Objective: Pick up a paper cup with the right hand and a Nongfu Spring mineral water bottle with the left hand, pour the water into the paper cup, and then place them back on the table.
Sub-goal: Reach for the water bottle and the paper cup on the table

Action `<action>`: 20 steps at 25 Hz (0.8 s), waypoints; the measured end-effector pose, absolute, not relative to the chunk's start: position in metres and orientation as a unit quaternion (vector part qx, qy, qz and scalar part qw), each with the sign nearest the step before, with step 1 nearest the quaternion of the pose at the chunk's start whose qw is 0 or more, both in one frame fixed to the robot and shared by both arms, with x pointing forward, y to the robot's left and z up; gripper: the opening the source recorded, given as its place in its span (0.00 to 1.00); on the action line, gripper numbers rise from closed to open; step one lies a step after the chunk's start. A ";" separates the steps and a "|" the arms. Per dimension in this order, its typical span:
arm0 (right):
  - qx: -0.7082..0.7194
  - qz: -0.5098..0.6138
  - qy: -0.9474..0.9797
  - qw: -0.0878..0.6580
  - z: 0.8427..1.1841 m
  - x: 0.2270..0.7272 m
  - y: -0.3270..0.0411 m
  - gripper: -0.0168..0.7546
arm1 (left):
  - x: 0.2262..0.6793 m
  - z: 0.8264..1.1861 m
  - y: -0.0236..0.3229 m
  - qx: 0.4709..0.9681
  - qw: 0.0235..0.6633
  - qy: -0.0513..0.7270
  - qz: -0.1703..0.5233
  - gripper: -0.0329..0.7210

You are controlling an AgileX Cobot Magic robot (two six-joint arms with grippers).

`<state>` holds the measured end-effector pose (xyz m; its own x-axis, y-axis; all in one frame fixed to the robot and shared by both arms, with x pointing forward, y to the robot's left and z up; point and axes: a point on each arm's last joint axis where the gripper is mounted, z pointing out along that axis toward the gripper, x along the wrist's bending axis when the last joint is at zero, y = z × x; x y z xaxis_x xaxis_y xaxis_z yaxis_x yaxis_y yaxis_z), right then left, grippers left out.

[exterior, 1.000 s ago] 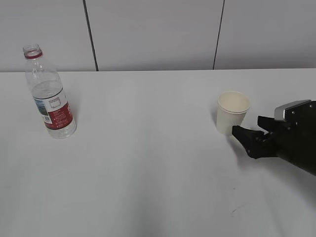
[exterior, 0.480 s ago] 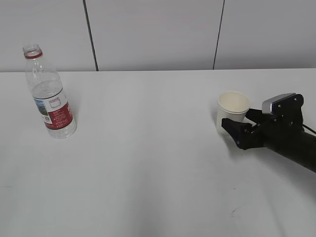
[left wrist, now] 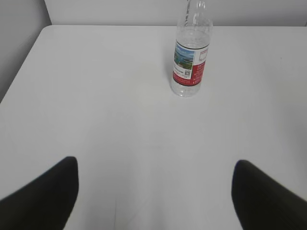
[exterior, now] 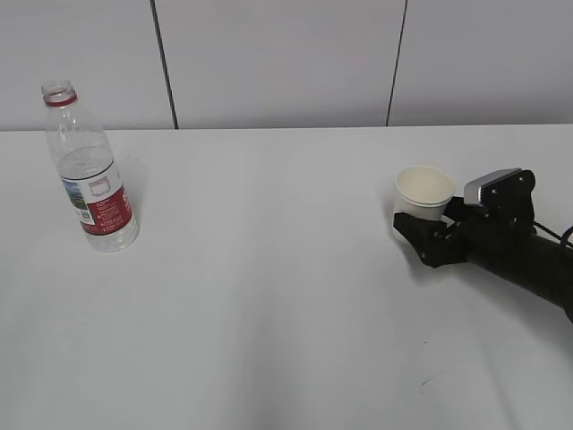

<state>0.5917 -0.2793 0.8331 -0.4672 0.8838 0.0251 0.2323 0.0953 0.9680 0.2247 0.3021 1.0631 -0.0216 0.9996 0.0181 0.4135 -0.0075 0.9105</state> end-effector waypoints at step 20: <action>0.398 0.553 0.670 0.294 0.830 0.612 -0.277 0.77 | 0.225 1.063 0.302 0.591 0.373 0.597 0.392 0.82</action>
